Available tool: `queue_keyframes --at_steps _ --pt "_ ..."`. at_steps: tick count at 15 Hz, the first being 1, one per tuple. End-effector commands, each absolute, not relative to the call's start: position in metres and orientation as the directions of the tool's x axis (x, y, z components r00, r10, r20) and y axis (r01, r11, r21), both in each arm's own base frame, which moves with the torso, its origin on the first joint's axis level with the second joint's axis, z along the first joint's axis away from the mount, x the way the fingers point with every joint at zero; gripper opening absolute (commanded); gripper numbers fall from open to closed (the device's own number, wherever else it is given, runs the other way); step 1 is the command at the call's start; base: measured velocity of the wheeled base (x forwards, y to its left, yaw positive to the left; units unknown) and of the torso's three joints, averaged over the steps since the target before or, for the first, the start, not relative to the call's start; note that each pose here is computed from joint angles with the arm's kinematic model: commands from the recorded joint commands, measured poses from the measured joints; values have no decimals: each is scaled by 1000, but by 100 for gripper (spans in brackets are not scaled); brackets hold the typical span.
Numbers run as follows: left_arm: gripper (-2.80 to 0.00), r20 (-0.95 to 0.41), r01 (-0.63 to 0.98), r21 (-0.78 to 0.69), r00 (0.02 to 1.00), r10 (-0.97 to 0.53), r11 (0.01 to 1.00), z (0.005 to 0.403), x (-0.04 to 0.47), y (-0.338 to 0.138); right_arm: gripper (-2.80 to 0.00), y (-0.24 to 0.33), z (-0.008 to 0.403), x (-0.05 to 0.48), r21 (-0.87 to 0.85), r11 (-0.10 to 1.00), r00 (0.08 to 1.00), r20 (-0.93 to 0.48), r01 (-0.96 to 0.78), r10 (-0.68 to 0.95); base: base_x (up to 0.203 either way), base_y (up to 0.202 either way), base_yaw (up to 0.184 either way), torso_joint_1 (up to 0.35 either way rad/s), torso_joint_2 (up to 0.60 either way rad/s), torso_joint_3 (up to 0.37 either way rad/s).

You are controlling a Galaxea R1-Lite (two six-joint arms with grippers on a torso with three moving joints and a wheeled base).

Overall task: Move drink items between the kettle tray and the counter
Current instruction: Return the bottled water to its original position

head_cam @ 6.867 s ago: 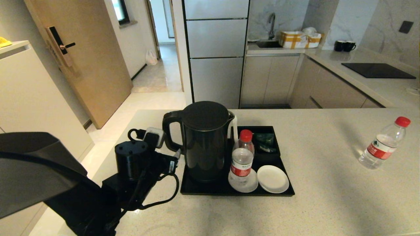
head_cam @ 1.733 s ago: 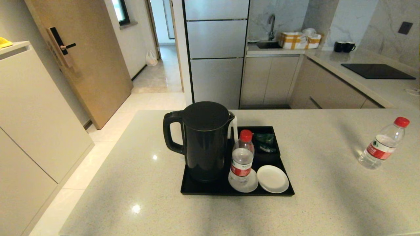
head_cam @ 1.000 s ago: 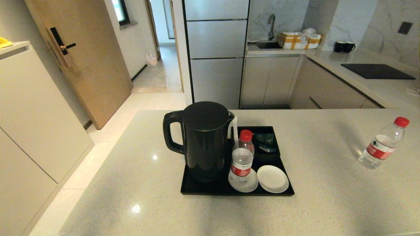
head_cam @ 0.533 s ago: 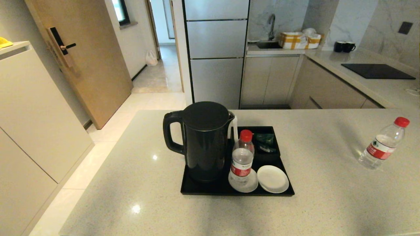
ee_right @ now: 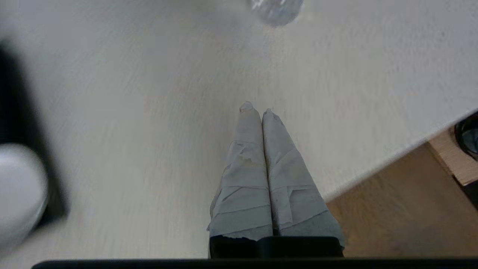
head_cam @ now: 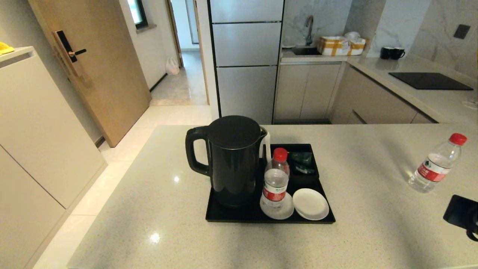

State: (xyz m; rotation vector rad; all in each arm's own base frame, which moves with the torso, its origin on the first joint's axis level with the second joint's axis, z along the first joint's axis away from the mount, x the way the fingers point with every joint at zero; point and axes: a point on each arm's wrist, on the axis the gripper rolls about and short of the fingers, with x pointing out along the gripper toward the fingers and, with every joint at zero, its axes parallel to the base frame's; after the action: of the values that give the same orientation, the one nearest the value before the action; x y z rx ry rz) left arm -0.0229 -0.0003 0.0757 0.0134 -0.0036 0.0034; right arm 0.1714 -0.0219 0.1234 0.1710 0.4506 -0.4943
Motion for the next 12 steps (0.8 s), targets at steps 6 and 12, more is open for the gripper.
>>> queue_keyframes --at_steps 6,12 --pt "-280 2 -3 14 1000 3 1000 75 -23 0 0 -61 82 226 35 800 742 -399 599 -539 0 0 0 0 0 0" --pt "-280 1 -3 14 1000 3 1000 75 -23 0 0 -67 66 250 37 798 748 -378 601 -546 0 0 0 0 0 0"
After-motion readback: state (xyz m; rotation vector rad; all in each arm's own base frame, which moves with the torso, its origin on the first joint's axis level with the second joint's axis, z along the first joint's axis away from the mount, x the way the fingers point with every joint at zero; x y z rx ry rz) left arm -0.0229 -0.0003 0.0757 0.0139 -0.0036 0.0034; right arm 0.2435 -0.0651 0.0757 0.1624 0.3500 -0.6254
